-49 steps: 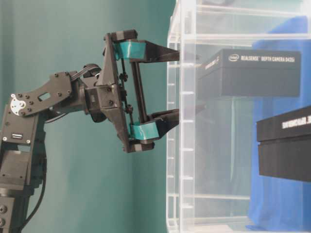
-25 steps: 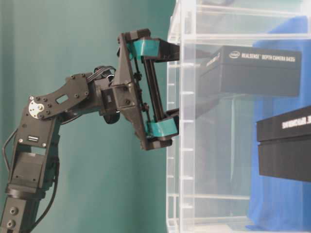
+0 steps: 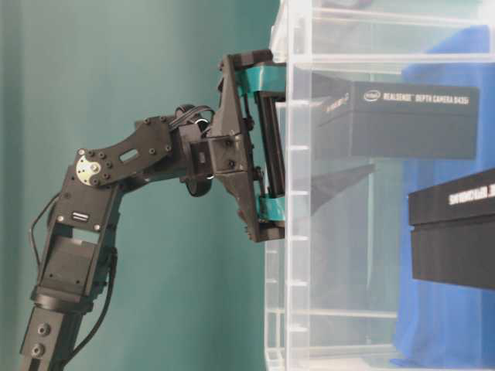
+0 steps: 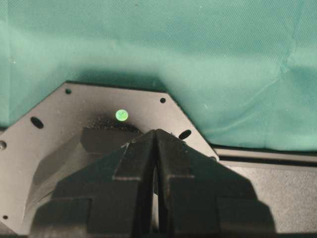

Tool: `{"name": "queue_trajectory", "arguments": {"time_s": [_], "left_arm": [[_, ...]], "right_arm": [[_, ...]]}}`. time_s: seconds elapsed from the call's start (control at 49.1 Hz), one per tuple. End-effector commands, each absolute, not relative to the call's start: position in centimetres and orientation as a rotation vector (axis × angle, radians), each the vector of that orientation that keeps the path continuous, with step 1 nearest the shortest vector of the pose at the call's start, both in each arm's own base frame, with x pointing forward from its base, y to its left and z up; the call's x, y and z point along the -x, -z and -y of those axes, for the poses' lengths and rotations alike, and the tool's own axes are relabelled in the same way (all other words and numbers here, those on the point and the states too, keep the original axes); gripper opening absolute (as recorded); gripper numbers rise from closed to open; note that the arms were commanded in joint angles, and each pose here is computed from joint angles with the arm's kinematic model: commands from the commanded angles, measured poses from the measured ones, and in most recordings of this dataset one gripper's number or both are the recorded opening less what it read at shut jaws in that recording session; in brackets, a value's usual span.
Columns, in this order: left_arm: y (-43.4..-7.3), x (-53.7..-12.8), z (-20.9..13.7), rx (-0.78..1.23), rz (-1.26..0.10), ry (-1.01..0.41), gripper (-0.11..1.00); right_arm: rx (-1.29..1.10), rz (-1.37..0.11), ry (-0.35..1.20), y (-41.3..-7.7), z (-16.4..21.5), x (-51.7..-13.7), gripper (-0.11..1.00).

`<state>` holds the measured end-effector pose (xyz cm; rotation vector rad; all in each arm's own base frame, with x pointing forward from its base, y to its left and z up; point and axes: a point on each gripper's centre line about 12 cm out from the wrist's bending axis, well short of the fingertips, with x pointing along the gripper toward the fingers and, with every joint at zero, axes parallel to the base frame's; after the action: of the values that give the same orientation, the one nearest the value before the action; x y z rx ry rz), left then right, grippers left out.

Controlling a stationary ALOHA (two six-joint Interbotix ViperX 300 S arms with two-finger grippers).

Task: Take the box out of the case with the left arm.
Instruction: 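Lower the left gripper around the right box and close on it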

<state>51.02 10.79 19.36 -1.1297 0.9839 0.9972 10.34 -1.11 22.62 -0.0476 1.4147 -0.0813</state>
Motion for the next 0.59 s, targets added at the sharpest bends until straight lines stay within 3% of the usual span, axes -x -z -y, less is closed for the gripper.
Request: {"name": "queue_trajectory", "arguments": {"time_s": [0.0,0.428,0.57], "left_arm": [[-21.23,-51.29,-10.89,1.136,-0.940,-0.972,0.91],[-21.02,-51.16,-10.95,1.135,-0.946,-0.977,0.91],[-21.27,-51.29,-10.94,1.146,-0.934,-0.972,0.84]], "right_arm": [[0.044,-1.395,0.084,-23.40,1.13,-10.67,-0.01],[0.044,-1.393,0.084,-23.42,1.13,-10.65,-0.01],[0.044,-1.395,0.084,-23.40,1.13,-10.67,-0.01]]}}
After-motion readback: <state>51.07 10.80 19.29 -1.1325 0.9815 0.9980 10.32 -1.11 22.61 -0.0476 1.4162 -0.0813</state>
